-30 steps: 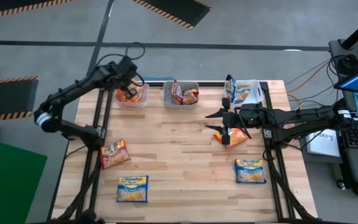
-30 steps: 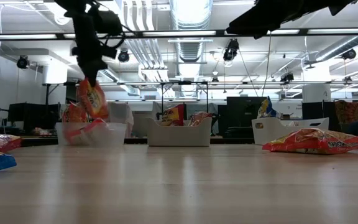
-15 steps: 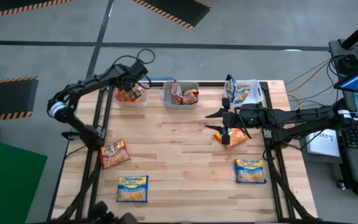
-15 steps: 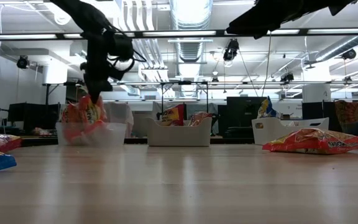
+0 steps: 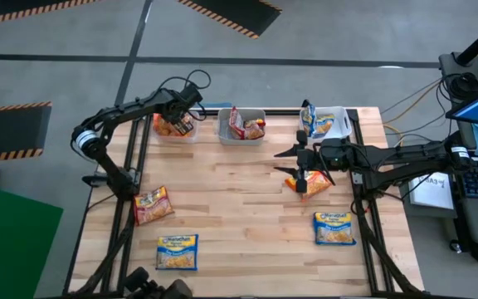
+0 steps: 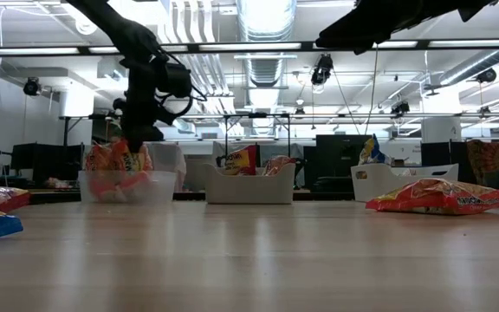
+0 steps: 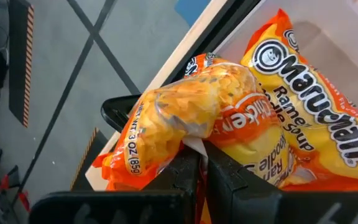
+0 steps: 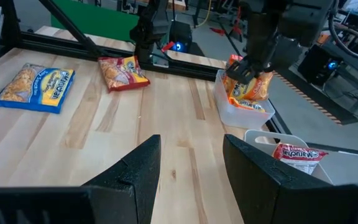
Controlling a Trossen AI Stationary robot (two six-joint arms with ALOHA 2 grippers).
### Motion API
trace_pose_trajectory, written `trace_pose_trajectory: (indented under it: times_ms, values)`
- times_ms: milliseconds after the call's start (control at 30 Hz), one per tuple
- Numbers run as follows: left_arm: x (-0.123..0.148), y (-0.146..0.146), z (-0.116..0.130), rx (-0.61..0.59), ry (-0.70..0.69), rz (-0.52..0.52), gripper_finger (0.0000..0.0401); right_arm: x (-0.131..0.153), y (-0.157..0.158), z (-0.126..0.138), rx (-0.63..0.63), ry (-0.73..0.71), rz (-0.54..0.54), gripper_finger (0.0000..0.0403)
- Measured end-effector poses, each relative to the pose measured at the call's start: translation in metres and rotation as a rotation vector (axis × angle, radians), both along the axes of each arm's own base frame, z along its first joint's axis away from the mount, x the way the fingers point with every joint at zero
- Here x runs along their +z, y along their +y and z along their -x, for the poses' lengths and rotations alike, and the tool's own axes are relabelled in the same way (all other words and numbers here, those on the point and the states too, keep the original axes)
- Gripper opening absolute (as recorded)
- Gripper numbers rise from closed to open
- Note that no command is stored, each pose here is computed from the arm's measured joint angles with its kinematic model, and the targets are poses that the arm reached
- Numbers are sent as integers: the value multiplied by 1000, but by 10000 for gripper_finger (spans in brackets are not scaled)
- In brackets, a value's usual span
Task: Sort Maruchan noodles
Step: Put the orange noodle pack into the transparent bin
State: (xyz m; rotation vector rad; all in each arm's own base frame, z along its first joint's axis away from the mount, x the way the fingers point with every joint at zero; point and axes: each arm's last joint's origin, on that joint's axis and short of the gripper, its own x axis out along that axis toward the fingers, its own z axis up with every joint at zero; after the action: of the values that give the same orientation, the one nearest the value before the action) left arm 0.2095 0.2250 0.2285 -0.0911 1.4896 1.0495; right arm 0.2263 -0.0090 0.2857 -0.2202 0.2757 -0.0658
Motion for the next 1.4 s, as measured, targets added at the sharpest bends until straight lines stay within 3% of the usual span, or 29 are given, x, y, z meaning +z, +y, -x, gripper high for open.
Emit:
trace_pose_trajectory:
  times_ms: [500, 800, 1000, 1200, 1400]
  values:
    - [-6, -1, 3, 126, 0, -19, 4, 0, 0, 0, -16, 0, 5, 164]
    - [6, -7, 8, 115, 5, -33, 88, 0, 0, 0, -18, 0, -4, 164]
    - [35, -23, 13, 80, -82, -99, 136, 0, 0, 0, -18, 0, -3, 164]
    - [57, -32, 10, 32, -298, -155, 144, 0, 0, 0, -18, 0, -2, 164]
    - [33, -25, 4, 24, -419, -271, 138, 0, 0, 0, -18, 0, -3, 164]
